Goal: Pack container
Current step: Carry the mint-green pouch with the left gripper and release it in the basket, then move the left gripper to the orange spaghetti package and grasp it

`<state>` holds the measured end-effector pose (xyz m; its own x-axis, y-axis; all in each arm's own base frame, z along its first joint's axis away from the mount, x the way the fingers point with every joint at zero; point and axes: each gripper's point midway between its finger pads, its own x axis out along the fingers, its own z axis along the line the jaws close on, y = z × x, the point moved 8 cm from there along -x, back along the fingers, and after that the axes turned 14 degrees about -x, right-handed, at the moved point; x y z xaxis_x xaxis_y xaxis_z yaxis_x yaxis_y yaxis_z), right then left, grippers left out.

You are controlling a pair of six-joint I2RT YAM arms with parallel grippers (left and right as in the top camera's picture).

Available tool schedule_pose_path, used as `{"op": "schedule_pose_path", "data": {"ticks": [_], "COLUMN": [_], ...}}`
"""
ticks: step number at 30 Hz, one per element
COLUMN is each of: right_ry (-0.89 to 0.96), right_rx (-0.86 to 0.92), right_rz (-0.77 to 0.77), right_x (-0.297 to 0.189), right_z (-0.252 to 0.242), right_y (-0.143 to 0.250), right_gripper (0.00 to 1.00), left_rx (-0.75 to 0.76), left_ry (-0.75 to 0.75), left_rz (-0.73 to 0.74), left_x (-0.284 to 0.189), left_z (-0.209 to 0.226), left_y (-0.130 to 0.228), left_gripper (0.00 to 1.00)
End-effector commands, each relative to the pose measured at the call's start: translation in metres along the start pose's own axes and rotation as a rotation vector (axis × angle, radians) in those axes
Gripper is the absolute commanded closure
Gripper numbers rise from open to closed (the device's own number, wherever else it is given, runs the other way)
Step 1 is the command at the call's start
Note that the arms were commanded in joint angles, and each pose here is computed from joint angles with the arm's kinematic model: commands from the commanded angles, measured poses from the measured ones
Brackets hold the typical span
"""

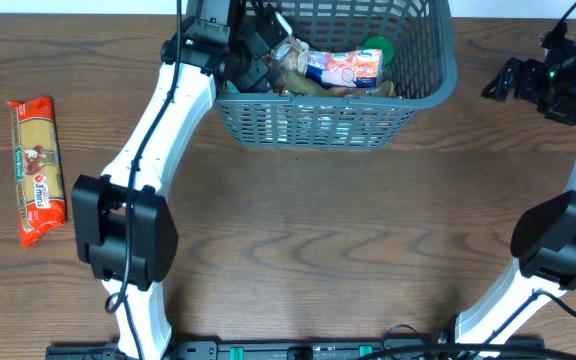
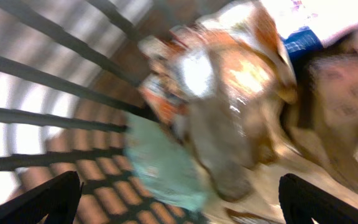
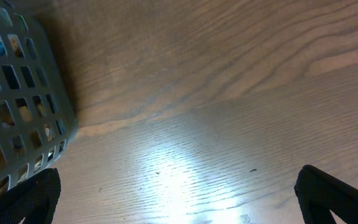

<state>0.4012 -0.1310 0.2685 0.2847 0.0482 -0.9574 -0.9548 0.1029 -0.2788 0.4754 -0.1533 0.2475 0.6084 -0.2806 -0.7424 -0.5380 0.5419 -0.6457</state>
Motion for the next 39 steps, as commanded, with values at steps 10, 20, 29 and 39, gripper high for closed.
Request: {"op": "schedule_pose_path", "data": {"ticks": [10,20,29,39], "right_ry": [-0.010,-0.010,-0.010,-0.010], "right_rx": [-0.043,-0.043,-0.043,-0.042], "right_rz": [0.001,0.002,0.002,0.001], "right_x": [0.001,0.001,0.001,0.001], "right_z": [0.004,0.004,0.004,0.004], "right_y": [-0.001,-0.001,-0.001,-0.001], "right_gripper": [0.01,0.01,0.01,0.01], "left_rx": [-0.083,-0.849,-1.193,-1.284], "left_ry": [-0.548,-0.718,-0.594,-0.546], "left_rz": [-0.263,-0.054,0.121,0.348], "left_x": [-0.161,-0.276,-0.274,-0.177], "left_z": [0.074,0.139,0.192,0.245], "left_y": [-0.059,0.076,0.177,0.250], "left_gripper": [0.02,0.01,0.02,0.02]}}
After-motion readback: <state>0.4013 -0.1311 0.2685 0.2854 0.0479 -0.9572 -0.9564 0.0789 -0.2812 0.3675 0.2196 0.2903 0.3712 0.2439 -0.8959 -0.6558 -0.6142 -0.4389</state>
